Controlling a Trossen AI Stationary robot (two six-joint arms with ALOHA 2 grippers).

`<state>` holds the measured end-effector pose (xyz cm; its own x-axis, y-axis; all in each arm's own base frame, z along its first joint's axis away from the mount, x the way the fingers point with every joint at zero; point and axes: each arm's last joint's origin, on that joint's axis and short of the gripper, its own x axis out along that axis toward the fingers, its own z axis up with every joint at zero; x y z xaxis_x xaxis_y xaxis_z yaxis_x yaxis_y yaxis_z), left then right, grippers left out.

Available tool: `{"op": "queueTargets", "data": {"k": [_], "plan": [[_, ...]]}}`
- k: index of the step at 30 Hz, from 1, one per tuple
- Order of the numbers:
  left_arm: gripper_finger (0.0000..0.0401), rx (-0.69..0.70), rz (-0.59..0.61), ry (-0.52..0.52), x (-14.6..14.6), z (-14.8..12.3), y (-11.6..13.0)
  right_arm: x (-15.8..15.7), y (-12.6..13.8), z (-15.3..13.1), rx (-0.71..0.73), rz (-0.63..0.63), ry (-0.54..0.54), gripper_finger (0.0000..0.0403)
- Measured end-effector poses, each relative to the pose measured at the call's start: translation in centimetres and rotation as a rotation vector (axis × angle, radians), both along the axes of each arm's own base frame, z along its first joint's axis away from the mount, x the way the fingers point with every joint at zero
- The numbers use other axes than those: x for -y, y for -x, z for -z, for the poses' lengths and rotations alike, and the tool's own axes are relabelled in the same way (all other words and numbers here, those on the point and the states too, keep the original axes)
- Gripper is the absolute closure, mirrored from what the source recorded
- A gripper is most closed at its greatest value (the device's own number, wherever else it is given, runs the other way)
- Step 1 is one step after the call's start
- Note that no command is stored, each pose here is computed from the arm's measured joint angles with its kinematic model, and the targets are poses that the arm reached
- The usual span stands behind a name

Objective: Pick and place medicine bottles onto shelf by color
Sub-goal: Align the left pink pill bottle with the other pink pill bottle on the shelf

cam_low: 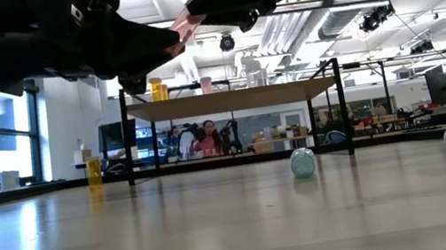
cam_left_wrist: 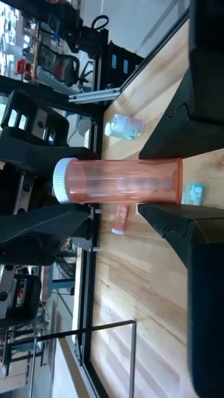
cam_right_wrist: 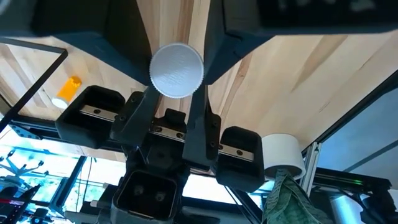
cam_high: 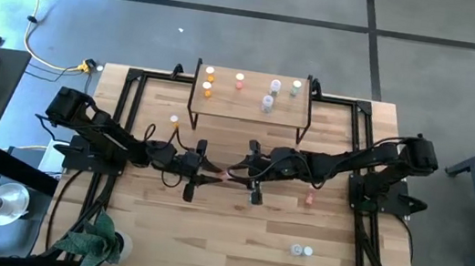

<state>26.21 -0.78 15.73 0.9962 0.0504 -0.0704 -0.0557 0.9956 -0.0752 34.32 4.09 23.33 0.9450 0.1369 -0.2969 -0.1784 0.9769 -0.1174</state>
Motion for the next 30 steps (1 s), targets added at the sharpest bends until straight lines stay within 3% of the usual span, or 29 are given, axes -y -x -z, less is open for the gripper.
{"op": "queueTargets", "data": {"k": [7, 14, 24, 30], "plan": [[0.0307, -0.001, -0.004, 0.0, 0.0, 0.0, 0.0, 0.0, 0.0, 0.0, 0.0, 0.0, 0.0, 0.0297], [0.0282, -0.003, -0.036, -0.001, -0.1, 0.0, 0.0, 0.0, 0.0, 0.0, 0.0, 0.004, -0.002, 0.0297], [0.0188, -0.073, -0.07, -0.018, -0.2, 0.7, 0.1, 0.6, 0.0, 0.1, -0.017, 0.022, -0.046, 0.0296], [0.0143, -0.131, -0.171, -0.042, -0.5, 1.2, 0.2, 0.9, 0.0, 0.3, -0.039, 0.041, -0.04, 0.0296]]}}
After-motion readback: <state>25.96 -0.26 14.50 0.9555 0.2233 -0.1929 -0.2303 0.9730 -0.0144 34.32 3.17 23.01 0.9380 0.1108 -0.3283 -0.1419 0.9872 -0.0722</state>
